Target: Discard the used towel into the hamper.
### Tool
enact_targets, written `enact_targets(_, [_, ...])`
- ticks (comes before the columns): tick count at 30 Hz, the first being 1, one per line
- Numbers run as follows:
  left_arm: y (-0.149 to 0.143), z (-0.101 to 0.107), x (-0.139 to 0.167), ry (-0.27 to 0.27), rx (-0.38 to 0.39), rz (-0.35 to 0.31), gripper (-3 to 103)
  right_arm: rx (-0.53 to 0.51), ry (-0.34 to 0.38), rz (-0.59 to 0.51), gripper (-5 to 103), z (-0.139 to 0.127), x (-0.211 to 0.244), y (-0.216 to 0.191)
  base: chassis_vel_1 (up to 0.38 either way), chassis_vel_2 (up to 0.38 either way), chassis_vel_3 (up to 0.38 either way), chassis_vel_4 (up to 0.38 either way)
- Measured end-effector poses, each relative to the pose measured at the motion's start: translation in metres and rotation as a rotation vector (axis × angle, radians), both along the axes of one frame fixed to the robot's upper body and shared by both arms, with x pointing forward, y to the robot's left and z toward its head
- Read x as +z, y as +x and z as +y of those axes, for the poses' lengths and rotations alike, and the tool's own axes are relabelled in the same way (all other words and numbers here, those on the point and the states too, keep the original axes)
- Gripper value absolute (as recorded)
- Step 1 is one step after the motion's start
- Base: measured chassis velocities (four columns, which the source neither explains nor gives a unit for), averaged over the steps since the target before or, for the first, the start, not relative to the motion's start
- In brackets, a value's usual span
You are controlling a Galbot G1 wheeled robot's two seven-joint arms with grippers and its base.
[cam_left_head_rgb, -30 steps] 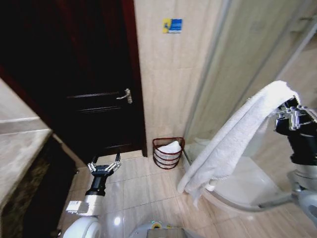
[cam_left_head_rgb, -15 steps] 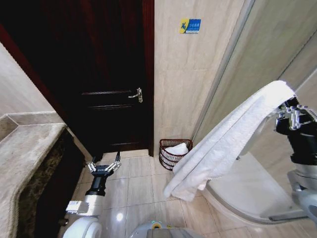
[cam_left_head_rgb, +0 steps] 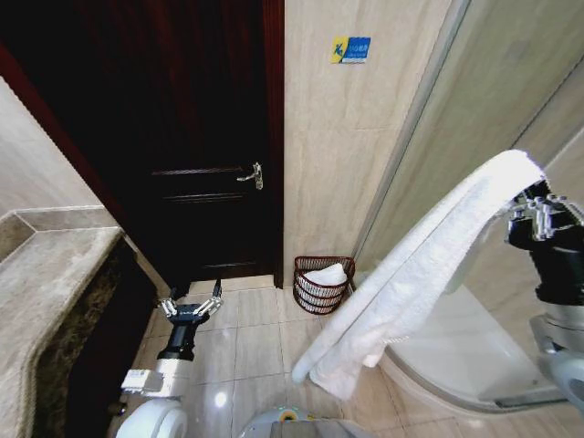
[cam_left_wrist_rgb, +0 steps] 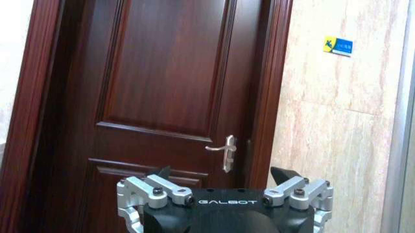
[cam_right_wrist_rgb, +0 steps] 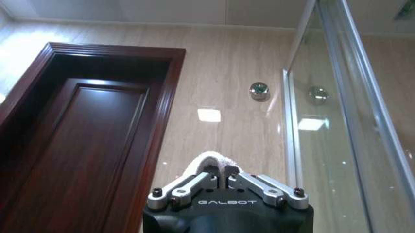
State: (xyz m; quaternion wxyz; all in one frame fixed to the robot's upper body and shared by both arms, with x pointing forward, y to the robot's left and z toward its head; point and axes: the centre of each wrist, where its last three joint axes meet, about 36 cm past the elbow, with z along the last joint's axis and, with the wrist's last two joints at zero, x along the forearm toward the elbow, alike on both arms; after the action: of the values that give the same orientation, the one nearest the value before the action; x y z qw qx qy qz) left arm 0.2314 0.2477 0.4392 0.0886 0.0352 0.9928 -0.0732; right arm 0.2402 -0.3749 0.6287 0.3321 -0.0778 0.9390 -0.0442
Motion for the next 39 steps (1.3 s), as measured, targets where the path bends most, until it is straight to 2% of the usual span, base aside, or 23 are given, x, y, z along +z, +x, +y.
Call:
enact_targets(16, [0.0,0.0,0.0,0.0,0.0,0.0,100,0.024,-0.014,0.01,4,0.0,0.002,0.001,-0.016,0.018,0.018,-0.02])
enact_targets(31, [0.0,0.0,0.0,0.0,0.0,0.0,100,0.028,-0.012,-0.02,4,0.0,0.01,0.004,-0.191,0.184,0.173,-0.185])
enact_targets(39, [0.0,0.0,0.0,0.0,0.0,0.0,100,0.07,-0.068,-0.042,4,0.002,0.031,0.014,-0.029,0.028,0.012,-0.003])
